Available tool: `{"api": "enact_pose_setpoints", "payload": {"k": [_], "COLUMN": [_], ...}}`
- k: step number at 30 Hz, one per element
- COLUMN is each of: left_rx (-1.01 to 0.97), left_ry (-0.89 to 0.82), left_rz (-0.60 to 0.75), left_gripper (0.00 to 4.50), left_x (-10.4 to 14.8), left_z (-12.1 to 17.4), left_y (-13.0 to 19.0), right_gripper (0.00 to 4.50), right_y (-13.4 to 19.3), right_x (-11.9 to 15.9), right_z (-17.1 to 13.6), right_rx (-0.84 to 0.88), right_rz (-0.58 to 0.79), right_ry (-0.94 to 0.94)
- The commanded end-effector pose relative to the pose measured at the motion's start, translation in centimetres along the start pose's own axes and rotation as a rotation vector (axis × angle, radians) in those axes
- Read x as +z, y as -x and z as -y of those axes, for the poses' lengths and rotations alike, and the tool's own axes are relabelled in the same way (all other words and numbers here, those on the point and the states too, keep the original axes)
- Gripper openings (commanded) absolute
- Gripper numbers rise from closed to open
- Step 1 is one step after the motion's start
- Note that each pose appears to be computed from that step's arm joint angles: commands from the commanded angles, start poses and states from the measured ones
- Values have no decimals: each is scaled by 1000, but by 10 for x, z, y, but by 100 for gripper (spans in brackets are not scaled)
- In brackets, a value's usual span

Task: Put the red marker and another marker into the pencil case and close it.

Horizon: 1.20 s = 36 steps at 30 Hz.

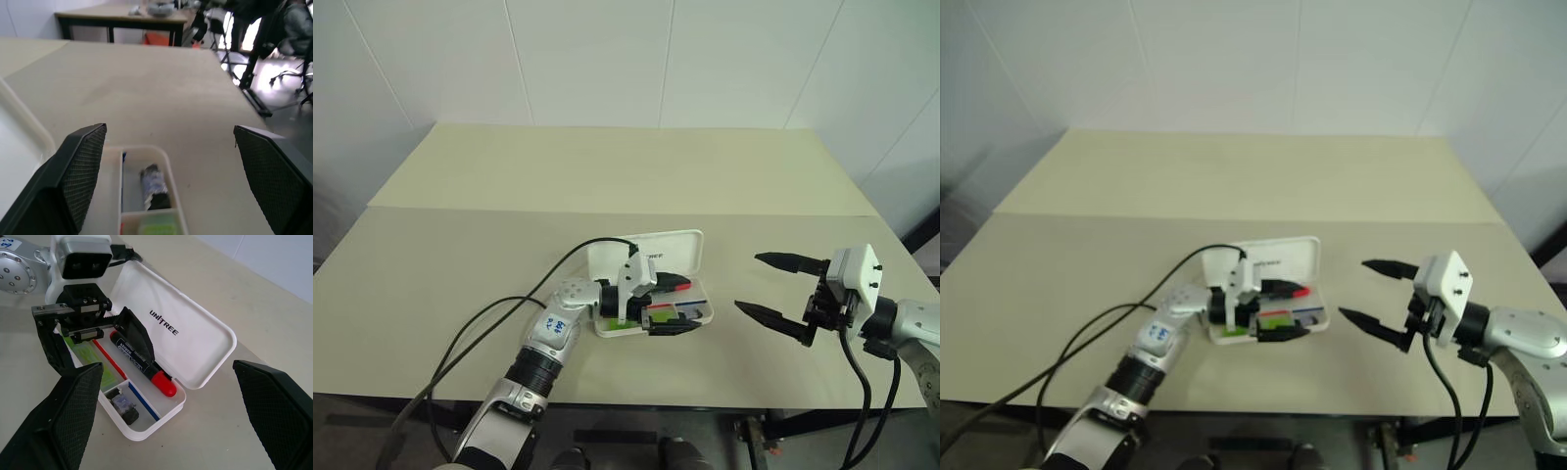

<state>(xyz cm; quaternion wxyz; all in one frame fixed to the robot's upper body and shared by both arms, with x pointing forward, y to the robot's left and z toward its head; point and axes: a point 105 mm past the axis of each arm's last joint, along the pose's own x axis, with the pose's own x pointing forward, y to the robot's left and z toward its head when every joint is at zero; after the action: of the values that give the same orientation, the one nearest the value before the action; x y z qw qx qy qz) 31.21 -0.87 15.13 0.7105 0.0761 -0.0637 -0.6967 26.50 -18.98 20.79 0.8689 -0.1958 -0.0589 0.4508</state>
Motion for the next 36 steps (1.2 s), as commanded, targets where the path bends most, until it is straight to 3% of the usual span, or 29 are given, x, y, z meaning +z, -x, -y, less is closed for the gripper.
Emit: {"api": "enact_pose_setpoints", "payload": {"k": [1,9,16,24,27,36], "left_rx": [-30,15,201,303,406,510], "left_ry": [-21,-31,-11,69,48,28], "left_rz": [59,94,101,100,130,113], "left_gripper": [446,446,446,446,386,90], "left_x": [16,35,59,79,84,80], "left_z": [6,14,-2,-6,-19,-39], "left_y": [5,46,115,166,187,198], "right_gripper": [450,450,450,450,450,450], "right_y": [-2,-3,-7,-12,-14,-15], "right_x": [5,2,5,1,0,0], "right_z": [1,3,6,5,6,12], "right_rx": [2,25,61,98,102,98], "right_rz": [25,32,67,73,75,79], "right_ry": [26,24,36,31,33,54]}}
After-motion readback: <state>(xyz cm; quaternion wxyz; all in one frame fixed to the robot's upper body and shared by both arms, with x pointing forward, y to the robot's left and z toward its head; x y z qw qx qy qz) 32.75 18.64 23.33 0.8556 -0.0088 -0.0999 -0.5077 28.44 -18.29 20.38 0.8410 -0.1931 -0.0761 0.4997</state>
